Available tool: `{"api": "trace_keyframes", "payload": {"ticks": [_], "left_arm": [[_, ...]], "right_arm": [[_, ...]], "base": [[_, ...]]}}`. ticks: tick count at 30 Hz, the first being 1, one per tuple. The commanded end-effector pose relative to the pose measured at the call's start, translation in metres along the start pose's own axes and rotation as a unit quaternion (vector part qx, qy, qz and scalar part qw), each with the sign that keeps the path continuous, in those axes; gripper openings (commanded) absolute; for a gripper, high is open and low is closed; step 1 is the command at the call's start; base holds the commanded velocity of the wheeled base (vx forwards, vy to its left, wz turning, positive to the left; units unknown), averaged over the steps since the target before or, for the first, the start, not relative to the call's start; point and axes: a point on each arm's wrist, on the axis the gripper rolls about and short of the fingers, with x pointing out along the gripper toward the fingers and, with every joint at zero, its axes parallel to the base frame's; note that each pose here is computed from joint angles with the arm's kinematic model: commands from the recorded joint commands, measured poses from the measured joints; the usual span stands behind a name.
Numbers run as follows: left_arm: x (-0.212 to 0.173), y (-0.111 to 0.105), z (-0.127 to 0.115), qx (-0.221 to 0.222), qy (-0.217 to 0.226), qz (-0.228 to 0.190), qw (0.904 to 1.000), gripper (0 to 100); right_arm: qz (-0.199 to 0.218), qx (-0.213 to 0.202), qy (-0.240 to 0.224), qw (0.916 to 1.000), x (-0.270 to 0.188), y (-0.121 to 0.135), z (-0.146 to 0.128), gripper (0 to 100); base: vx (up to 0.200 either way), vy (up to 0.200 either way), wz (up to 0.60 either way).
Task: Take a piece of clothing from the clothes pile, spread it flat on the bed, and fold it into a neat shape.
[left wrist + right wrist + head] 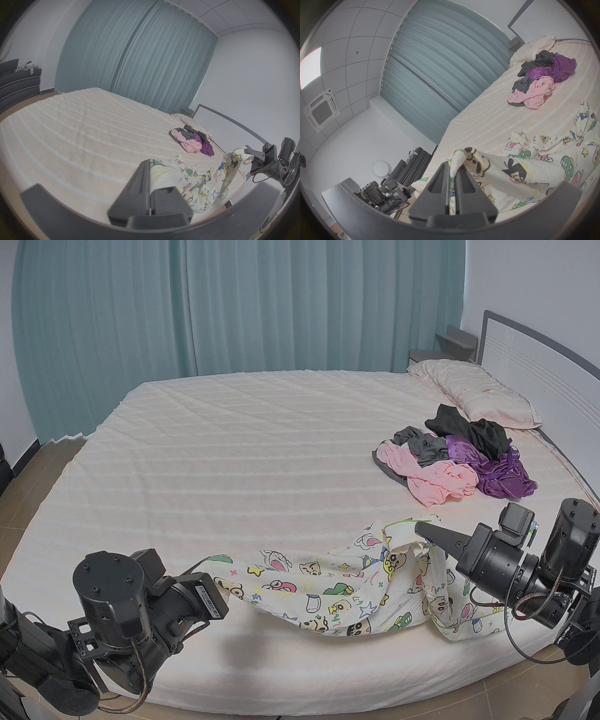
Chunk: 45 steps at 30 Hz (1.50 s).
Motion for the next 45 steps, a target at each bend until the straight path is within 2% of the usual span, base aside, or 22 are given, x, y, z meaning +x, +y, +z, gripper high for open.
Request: {"api": "trace_keyframes", "payload": {"ticks": [1, 12, 21, 24, 28, 29, 31, 32, 34, 35, 36, 37, 39, 42, 45], "left_arm": [[0.000, 0.000, 0.001, -0.001, -0.001, 0.000, 1.0000, 0], [-0.002, 0.001, 0.003, -0.003, -0.005, 0.000, 1.0000, 0], [-0.014, -0.001, 0.013, -0.013, -0.022, -0.017, 0.9995, 0], [-0.021, -0.004, 0.018, -0.016, -0.030, -0.031, 0.9989, 0], [-0.022, -0.004, 0.018, -0.016, -0.030, -0.032, 0.9989, 0], [-0.036, -0.010, 0.025, -0.025, -0.043, -0.061, 0.9969, 0], [-0.044, -0.011, 0.031, -0.030, -0.055, -0.073, 0.9953, 0], [-0.044, -0.011, 0.031, -0.030, -0.055, -0.073, 0.9953, 0], [-0.056, -0.011, 0.041, -0.033, -0.073, -0.090, 0.9927, 0], [-0.056, -0.011, 0.041, -0.033, -0.073, -0.090, 0.9927, 0], [-0.064, -0.010, 0.047, -0.034, -0.087, -0.094, 0.9912, 0], [-0.064, -0.010, 0.047, -0.034, -0.087, -0.094, 0.9912, 0], [-0.076, -0.007, 0.058, -0.023, -0.115, -0.088, 0.9891, 0], [-0.086, -0.005, 0.068, -0.013, -0.142, -0.091, 0.9857, 0], [-0.087, -0.005, 0.082, -0.012, -0.165, -0.075, 0.9834, 0]], "right_arm": [[0.000, 0.000, 0.001, 1.0000, 0.000, 0.000, 0.000, 0], [-0.003, 0.001, 0.001, 1.0000, 0.000, -0.001, -0.001, 0], [0.005, -0.003, -0.019, 0.9998, -0.014, 0.002, 0.009, 0], [0.027, -0.008, -0.034, 0.9990, -0.027, 0.011, 0.017, 0], [0.029, -0.008, -0.036, 0.9989, -0.027, 0.012, 0.017, 0], [0.073, -0.027, -0.046, 0.9959, -0.052, 0.023, 0.024, 0], [0.105, -0.038, -0.059, 0.9920, -0.068, 0.031, 0.030, 0], [0.105, -0.038, -0.059, 0.9920, -0.068, 0.031, 0.030, 0], [0.158, -0.048, -0.077, 0.9833, -0.096, 0.043, 0.038, 0], [0.158, -0.048, -0.077, 0.9833, -0.096, 0.043, 0.038, 0], [0.184, -0.055, -0.079, 0.9783, -0.115, 0.049, 0.042, 0], [0.184, -0.055, -0.079, 0.9783, -0.115, 0.049, 0.042, 0], [0.220, -0.064, -0.079, 0.9702, -0.146, 0.061, 0.050, 0], [0.232, -0.069, -0.093, 0.9659, -0.167, 0.076, 0.064, 0], [0.215, -0.084, -0.103, 0.9675, -0.171, 0.088, 0.080, 0]], "base": [[0.000, 0.200, 0.00], [0.000, 0.036, 0.00], [-0.200, 0.000, 0.00], [-0.200, 0.000, 0.00], [-0.200, 0.000, 0.00], [-0.200, 0.000, 0.00], [-0.200, 0.000, 0.00], [-0.200, 0.000, 0.00], [-0.100, 0.000, 0.00], [0.000, 0.000, 0.00], [0.000, 0.000, 0.00], [0.000, 0.000, 0.00], [0.000, 0.000, 0.00], [0.000, 0.000, 0.00], [0.000, 0.000, 0.00]]}}
